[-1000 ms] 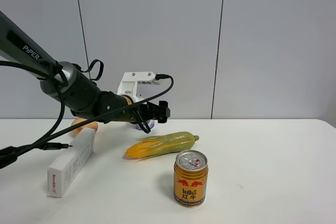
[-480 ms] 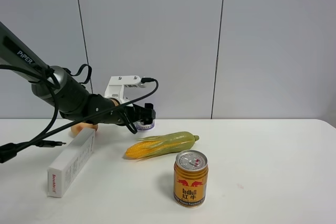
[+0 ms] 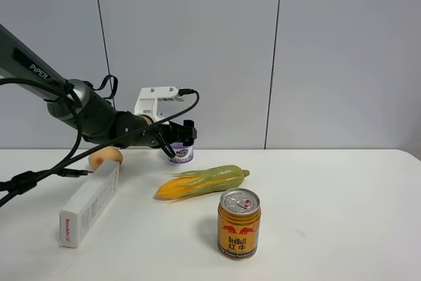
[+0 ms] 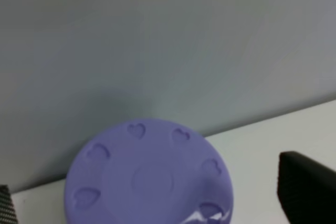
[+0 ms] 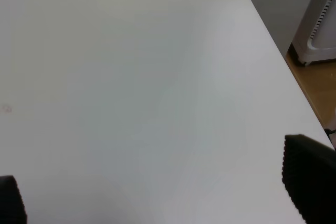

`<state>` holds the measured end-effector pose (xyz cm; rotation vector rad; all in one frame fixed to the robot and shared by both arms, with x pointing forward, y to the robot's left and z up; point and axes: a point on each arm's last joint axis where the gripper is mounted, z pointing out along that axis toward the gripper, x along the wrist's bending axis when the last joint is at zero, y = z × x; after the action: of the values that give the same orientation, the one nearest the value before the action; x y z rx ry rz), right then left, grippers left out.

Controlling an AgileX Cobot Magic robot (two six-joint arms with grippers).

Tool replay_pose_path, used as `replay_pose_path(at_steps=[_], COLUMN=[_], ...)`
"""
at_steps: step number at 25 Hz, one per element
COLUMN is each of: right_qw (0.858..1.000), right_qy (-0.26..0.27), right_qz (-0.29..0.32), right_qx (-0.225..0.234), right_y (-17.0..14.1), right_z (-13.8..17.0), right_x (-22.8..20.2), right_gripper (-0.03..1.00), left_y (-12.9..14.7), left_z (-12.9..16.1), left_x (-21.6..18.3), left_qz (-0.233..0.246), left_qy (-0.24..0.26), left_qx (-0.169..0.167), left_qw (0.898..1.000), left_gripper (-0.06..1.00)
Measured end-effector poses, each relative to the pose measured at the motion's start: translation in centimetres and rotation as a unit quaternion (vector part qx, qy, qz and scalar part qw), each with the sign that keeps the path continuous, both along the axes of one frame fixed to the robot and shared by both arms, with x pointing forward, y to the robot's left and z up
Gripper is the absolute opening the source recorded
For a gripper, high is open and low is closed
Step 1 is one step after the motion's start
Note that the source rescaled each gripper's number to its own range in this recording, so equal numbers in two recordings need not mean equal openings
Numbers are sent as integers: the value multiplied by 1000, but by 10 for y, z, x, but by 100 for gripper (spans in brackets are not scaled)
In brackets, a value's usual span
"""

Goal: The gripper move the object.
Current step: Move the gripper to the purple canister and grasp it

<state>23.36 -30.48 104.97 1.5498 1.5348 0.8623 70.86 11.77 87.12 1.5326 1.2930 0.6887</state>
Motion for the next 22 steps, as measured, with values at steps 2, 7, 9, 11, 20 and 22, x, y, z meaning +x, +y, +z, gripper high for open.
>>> replay_pose_path(at_steps=[2,7,9,11,20,22], right_qw=[1000,1000,1000,1000,1000,1000], right_qy=[0,0,0,0,0,0], right_qz=[0,0,0,0,0,0], right_qx=[0,0,0,0,0,0], right_y=[0,0,0,0,0,0], right_z=[0,0,0,0,0,0], right_x=[0,0,0,0,0,0], right_gripper=[100,100,100,100,100,100], left_y=[-2,-5,-5,-5,-5,-5], left_z=[-2,-10,-16,-19,-22,-27], left_x=[4,10,10,9,11,10], left_qz=[-1,-7,-7,-7,-7,-7], left_qy=[0,1,9,16,6,10], left_qx=[1,7,9,12,9,10], left_qw=[1000,1000,1000,1000,1000,1000], left_gripper=[100,100,100,100,100,100])
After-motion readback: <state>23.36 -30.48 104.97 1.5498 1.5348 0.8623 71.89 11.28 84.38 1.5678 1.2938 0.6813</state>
